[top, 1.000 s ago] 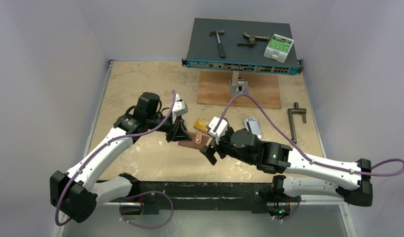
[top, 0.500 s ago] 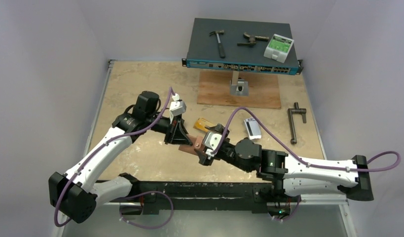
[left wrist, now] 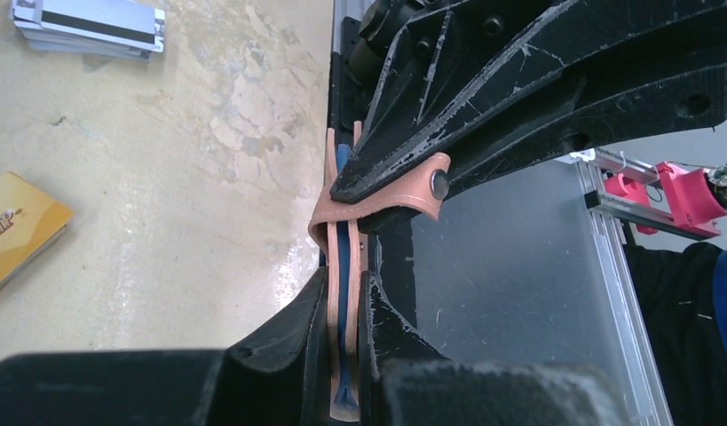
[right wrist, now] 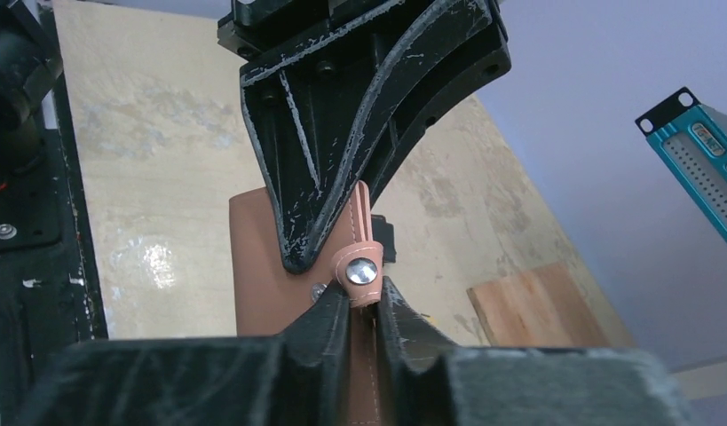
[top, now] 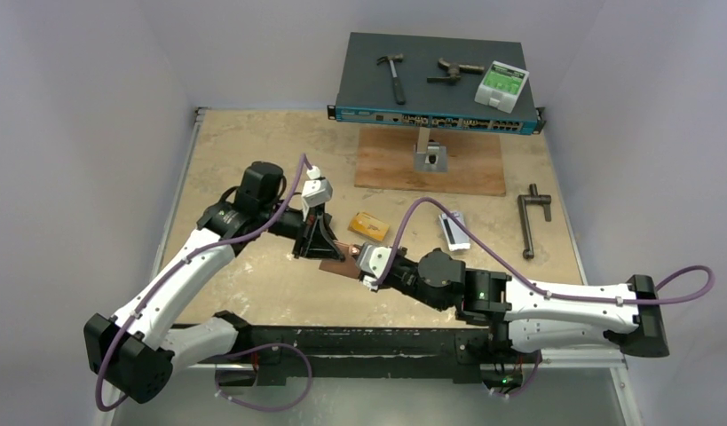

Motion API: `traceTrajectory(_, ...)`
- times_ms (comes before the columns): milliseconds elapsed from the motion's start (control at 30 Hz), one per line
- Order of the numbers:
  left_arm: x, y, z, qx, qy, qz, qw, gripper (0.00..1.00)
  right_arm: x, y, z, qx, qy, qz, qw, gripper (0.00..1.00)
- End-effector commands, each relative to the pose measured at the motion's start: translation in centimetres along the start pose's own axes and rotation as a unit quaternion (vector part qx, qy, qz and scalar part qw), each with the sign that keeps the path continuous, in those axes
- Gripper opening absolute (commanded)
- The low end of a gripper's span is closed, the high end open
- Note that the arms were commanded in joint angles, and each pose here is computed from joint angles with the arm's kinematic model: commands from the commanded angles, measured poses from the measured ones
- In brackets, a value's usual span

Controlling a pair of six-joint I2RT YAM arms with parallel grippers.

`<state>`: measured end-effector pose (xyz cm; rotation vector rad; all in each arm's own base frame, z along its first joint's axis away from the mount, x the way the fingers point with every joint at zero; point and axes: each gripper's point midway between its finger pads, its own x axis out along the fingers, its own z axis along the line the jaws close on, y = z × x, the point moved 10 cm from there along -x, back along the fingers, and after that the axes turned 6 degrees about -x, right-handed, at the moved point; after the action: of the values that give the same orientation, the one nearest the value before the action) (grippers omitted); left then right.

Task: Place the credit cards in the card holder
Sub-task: Open the card holder at the center of the board.

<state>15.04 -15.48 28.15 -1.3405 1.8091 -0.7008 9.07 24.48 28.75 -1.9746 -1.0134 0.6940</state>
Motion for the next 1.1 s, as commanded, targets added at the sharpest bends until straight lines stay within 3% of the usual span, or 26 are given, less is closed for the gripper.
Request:
traceTrajectory(0,0.0,-0.6,-1.7,0.039,0.047,0.001,0.998,0.00,0.6,-2.2,-0.8,0.036,0.000,-0.025,0.999,0.04)
traceTrajectory(233,0.1,-0.2,-1.6,0.053,0.037,0.015,0.998,0.02,0.4,-2.7,-0.4,0.074,-0.028,-0.028,0.996,0.00)
traceTrajectory(267,0.1,-0.2,-1.6,0.055,0.036,0.017,0.998,0.13,0.3,-2.8,-0.4,0.080,-0.029,-0.029,0.996,0.00)
traceTrajectory(333,0.1,-0.1,-1.5,0.067,0.026,0.020,0.997,0.50,0.2,-2.8,-0.3,0.098,-0.026,-0.028,0.994,0.00)
traceTrajectory(400,0.1,-0.2,-1.3,0.077,0.012,0.021,0.997,0.63,0.2,-2.7,-0.3,0.114,-0.013,-0.022,0.993,0.00)
traceTrajectory(467,-0.1,-0.3,-1.3,0.090,0.000,0.023,0.996,0.90,0.3,-2.2,-0.3,0.136,0.010,-0.008,0.991,0.00)
traceTrajectory(500,-0.2,-0.5,-1.2,0.098,-0.009,0.023,0.995,0.94,0.4,-1.9,-0.3,0.149,0.025,0.000,0.989,0.00)
traceTrajectory(700,-1.5,-1.0,-0.6,0.149,-0.116,0.043,0.981,1.00,2.1,2.6,0.9,0.209,0.102,0.116,0.966,0.00)
traceTrajectory(867,-3.1,-0.9,0.3,0.171,-0.256,0.044,0.950,1.00,3.6,6.2,3.0,0.230,0.140,0.239,0.933,0.00)
traceTrajectory(1067,-4.0,2.1,-0.8,0.198,-0.253,0.067,0.945,1.00,5.2,10.4,5.7,0.214,0.185,0.367,0.886,0.00)
